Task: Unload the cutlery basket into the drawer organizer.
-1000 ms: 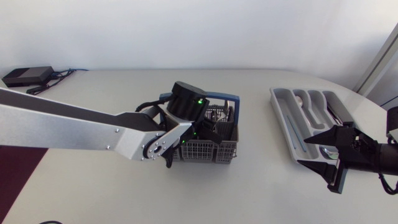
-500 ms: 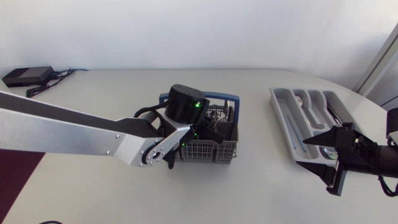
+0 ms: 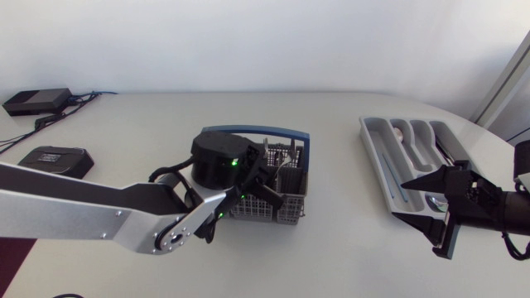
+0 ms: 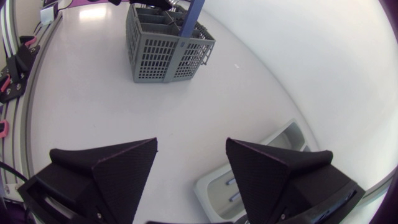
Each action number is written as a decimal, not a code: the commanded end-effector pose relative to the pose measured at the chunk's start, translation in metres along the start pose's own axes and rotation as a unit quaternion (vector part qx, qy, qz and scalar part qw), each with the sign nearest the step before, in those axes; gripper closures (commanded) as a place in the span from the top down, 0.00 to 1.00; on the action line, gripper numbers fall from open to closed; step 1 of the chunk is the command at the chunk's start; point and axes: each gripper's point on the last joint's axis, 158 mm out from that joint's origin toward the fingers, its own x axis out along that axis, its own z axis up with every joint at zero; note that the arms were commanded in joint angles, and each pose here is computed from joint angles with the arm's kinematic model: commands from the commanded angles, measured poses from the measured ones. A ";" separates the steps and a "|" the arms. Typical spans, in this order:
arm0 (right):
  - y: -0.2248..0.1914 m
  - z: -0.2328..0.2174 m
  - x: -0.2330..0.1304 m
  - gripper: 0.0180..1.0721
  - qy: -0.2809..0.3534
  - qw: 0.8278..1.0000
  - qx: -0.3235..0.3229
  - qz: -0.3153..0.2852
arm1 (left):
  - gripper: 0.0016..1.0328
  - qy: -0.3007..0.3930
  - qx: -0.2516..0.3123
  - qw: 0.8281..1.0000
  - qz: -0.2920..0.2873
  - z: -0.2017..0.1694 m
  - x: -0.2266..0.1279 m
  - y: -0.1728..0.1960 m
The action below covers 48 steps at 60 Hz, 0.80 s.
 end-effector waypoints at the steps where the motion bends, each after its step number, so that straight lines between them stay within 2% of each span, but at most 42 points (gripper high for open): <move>1: 0.012 0.000 0.002 0.76 -0.005 1.000 0.012 0.007 | 0.03 0.000 0.026 1.000 -0.003 -0.015 -0.013 -0.003; 24: 0.023 0.004 0.001 0.76 -0.008 1.000 0.014 0.007 | 0.03 -0.075 0.049 0.996 -0.011 0.009 -0.044 -0.010; 41: 0.025 0.018 0.003 0.76 -0.011 1.000 0.006 0.009 | 0.03 -0.150 0.036 0.988 0.013 0.068 -0.071 0.015; 48: 0.025 0.024 0.003 0.76 -0.014 1.000 0.010 0.012 | 0.03 -0.180 0.027 0.983 -0.005 0.099 -0.090 0.021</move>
